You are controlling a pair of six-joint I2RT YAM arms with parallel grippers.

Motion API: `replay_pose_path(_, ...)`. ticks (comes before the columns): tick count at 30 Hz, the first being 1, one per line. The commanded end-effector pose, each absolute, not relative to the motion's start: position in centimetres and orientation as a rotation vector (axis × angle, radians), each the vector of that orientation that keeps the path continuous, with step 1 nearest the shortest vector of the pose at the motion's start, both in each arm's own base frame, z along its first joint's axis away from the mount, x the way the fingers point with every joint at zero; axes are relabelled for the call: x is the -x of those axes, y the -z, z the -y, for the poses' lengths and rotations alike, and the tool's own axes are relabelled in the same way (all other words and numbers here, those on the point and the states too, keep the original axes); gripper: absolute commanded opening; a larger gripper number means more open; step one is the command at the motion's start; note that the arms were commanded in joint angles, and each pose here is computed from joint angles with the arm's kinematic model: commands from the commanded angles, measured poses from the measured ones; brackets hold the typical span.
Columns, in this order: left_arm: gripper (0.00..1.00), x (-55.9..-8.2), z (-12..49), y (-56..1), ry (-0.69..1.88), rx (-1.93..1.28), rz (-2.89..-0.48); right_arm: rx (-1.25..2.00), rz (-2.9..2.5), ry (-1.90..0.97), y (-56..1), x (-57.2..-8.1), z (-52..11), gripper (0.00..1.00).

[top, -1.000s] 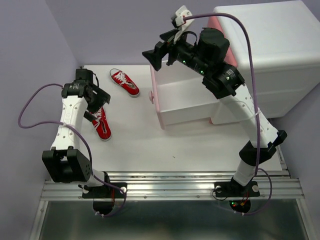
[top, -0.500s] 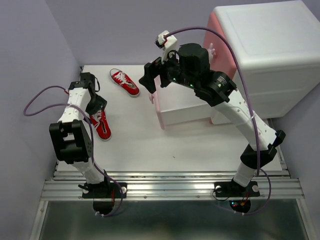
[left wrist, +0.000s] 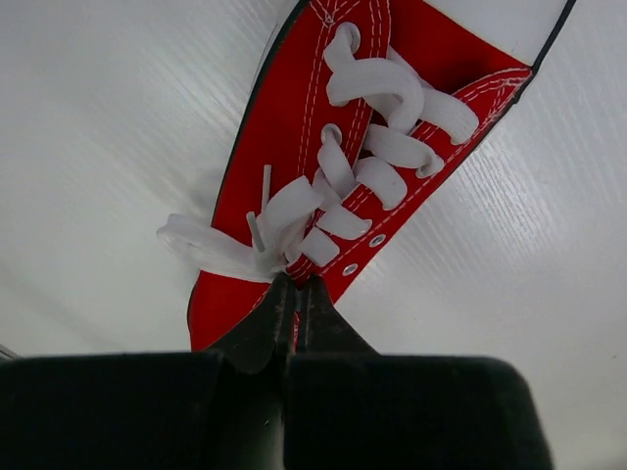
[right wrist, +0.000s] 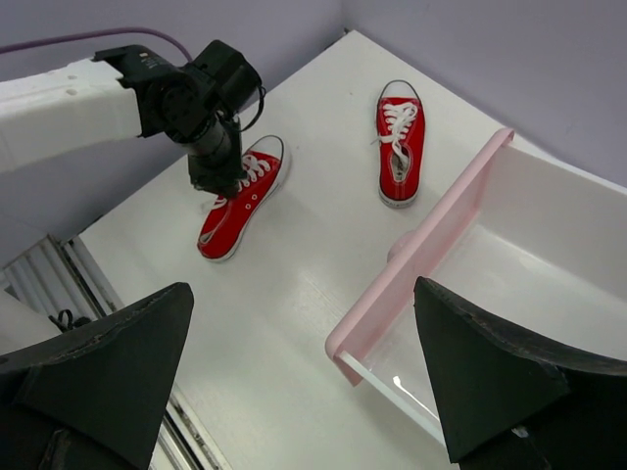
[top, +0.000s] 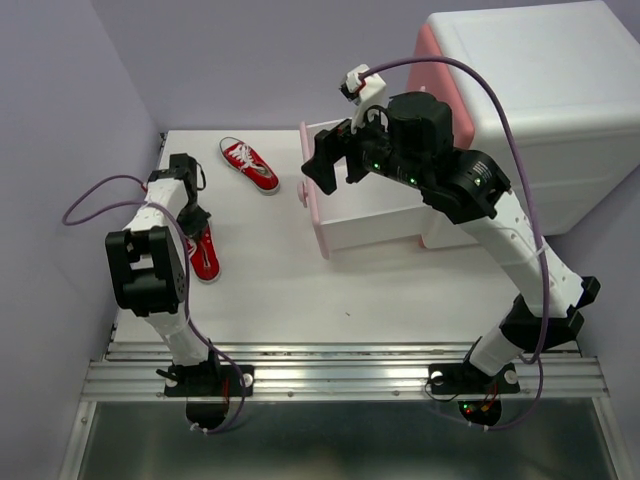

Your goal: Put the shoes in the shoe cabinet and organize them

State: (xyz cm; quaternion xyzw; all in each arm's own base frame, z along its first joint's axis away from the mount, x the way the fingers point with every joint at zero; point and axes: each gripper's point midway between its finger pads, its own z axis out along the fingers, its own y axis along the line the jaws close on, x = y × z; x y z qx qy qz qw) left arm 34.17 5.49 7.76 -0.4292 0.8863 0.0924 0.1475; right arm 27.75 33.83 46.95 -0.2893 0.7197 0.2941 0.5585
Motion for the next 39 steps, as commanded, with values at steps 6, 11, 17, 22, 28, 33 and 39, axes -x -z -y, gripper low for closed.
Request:
replay_pose_path(6,0.00,-34.8,-3.9,-20.1,-0.030,1.168,-2.271,0.712,-1.794,-0.739,-44.6,-27.0,-35.3,1.00)
replay_pose_path(11,0.00,-33.1,-0.4,-27.0,0.133,1.169,-2.131,0.763,-1.846,-0.720,-42.2,-27.3,-37.8,1.00)
replay_pose_path(17,0.00,-33.1,3.9,-36.3,0.458,1.285,-1.864,0.506,-1.847,-0.600,-43.4,-29.8,-35.3,1.00)
replay_pose_path(22,0.00,-36.4,11.9,-42.5,0.695,1.245,-1.803,0.177,-1.777,-0.474,-45.9,-31.4,-30.1,1.00)
replay_pose_path(28,0.00,-38.8,19.2,-49.2,1.003,1.281,-1.628,-0.068,-1.642,-0.449,-50.3,-30.1,-23.9,1.00)
replay_pose_path(33,0.00,-39.8,26.1,-48.3,1.168,1.293,-1.621,-0.183,-1.558,-0.492,-52.9,-28.1,-20.0,1.00)
replay_pose_path(39,0.00,-42.9,31.8,-48.1,1.300,1.276,-1.579,-0.151,-1.503,-0.547,-55.3,-26.9,-19.3,1.00)
